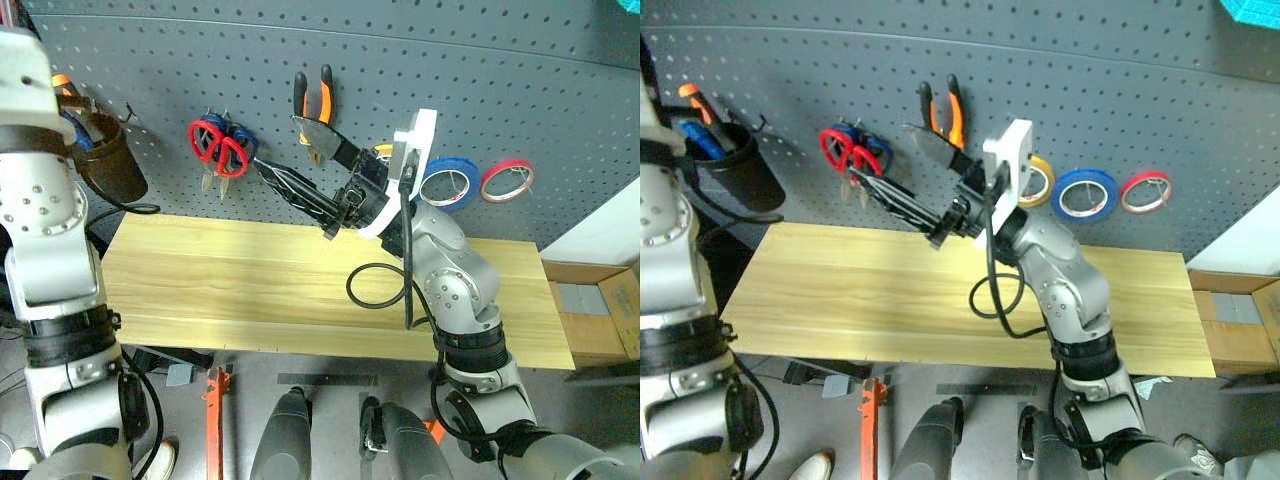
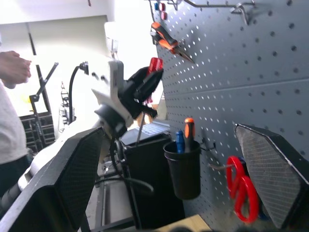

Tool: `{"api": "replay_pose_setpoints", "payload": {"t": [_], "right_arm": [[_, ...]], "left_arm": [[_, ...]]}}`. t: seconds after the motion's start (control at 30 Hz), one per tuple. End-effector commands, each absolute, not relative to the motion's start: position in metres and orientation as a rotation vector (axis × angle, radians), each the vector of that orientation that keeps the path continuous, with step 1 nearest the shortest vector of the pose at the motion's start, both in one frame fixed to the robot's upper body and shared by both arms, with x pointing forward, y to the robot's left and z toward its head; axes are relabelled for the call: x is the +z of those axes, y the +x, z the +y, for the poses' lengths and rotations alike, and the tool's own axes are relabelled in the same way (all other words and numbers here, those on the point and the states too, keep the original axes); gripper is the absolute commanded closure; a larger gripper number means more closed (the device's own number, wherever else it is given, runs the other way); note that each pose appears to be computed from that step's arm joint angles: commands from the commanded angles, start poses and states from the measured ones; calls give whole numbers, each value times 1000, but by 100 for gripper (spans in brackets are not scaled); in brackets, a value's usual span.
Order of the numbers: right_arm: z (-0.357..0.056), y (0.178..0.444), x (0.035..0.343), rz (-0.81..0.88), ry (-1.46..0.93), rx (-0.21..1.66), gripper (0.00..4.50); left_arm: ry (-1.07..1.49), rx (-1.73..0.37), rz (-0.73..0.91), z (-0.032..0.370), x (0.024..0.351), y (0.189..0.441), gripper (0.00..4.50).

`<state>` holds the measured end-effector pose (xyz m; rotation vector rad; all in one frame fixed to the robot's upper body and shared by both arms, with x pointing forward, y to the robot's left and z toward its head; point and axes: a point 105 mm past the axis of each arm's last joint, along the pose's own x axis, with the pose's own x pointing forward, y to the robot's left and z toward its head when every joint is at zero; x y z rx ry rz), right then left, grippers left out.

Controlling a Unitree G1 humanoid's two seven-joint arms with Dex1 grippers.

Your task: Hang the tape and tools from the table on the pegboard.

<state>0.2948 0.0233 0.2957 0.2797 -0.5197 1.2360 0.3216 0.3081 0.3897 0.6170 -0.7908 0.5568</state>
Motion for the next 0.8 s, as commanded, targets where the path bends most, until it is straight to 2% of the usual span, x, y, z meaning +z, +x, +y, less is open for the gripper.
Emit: {"api": "replay_pose_setpoints", "payload": {"t": [0.03,0.2,0.37,0.6,0.8], "right_arm": [[21,296,305,-578,268,1196,0],[17,301,302,-570,260,1149,0],[14,304,296,-553,240,1123,0],[12,306,287,-522,205,1109,0],[11,307,285,-515,196,1101,0]], "left_arm": [[606,584,-913,316,428,320,366],[541,560,-906,325,435,343,366],[473,518,-871,323,428,366,366],[355,426,-688,324,374,403,366],[313,439,-642,331,350,405,366]]}}
